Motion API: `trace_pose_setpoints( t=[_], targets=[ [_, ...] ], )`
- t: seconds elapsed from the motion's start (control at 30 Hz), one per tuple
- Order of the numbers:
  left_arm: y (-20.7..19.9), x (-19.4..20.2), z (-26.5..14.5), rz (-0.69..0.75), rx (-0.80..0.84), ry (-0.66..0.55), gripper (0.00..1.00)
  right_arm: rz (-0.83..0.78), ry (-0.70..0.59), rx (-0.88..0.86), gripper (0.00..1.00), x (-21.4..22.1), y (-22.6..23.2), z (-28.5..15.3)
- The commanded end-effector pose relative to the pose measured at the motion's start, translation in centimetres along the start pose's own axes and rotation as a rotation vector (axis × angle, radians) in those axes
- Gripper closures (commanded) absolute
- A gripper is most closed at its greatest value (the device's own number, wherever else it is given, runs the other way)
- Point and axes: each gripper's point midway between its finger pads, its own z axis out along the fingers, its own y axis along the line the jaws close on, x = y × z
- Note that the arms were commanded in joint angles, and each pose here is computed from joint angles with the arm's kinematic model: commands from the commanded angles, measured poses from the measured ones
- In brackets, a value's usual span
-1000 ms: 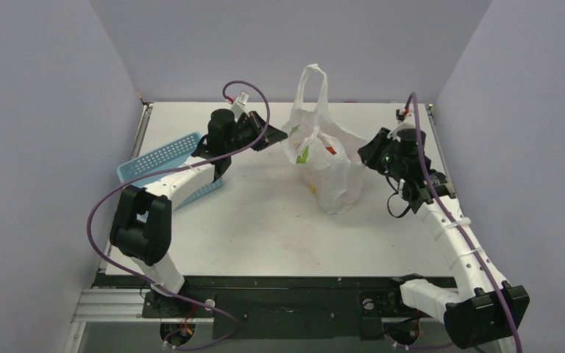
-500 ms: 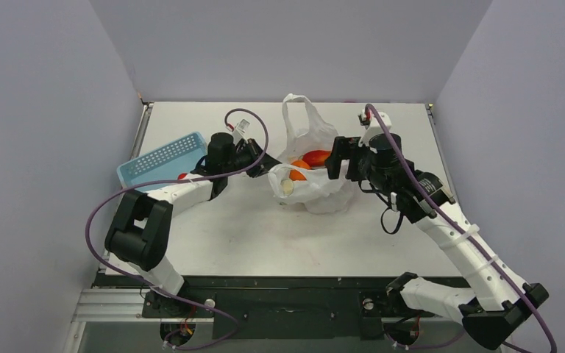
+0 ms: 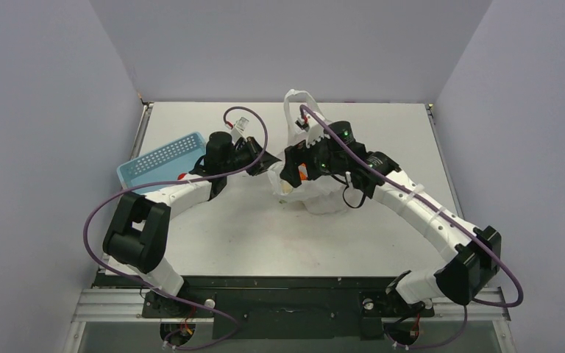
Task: Take the fake fruits out of the plastic bag
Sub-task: Adjust the plastic bag at the center of the board.
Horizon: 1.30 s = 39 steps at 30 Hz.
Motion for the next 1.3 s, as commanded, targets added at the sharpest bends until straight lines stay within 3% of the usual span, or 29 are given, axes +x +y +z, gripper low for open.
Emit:
trace_pose_setpoints(
  t=[0.0, 0.1, 0.17, 0.2, 0.37, 0.57, 0.7, 0.8, 0.83, 0.93, 1.13, 1.27],
  targets=[
    [-3.1, -1.4, -0.6, 0.054, 0.079, -0.031, 1.00, -0.110, -0.069, -0.124, 0.16, -2.0, 2.2, 0.6],
    [-3.1, -1.4, -0.6, 0.055, 0.081, -0.031, 1.00, -0.120, -0.072, -0.177, 0.23, -2.0, 2.8, 1.6],
    [-3.0, -1.4, -0.5, 0.053, 0.080, -0.028, 1.00, -0.114, -0.068, -0.226, 0.37, -2.1, 3.8, 1.8],
    [-3.0, -1.4, -0.5, 0.053, 0.079, -0.027, 1.00, -0.111, -0.067, -0.237, 0.51, -2.1, 4.2, 1.8],
    [-2.9, -1.7, -0.1, 0.046, 0.076, -0.029, 1.00, -0.079, -0.099, -0.248, 1.00, -2.5, 5.2, -0.5],
    [-3.0, -3.2, 0.5, 0.048, 0.069, -0.041, 1.00, -0.050, -0.102, -0.278, 1.00, -0.7, 7.1, -5.3],
    [-3.2, -4.3, 1.2, 0.057, 0.065, -0.035, 1.00, -0.002, -0.017, -0.282, 1.00, 5.8, 9.0, -6.6],
    [-3.3, -5.2, 1.4, 0.052, 0.067, -0.048, 1.00, 0.049, -0.056, -0.217, 1.00, 8.9, 9.3, -7.9],
    [-3.1, -5.3, 1.5, 0.047, 0.063, -0.049, 1.00, 0.041, -0.012, -0.221, 1.00, 11.8, 9.9, -7.7],
    [-3.6, -6.0, 1.7, 0.043, 0.077, -0.052, 1.00, 0.118, -0.099, -0.048, 1.00, 13.9, 7.4, -8.1],
    [-4.0, -5.8, 1.5, 0.024, 0.101, -0.046, 1.00, 0.234, -0.098, 0.280, 1.00, 20.4, 0.9, -6.1],
    [-4.7, -5.3, 0.8, 0.015, 0.133, -0.038, 1.00, 0.342, -0.106, 0.460, 1.00, 22.5, -2.7, -5.5]
  ],
)
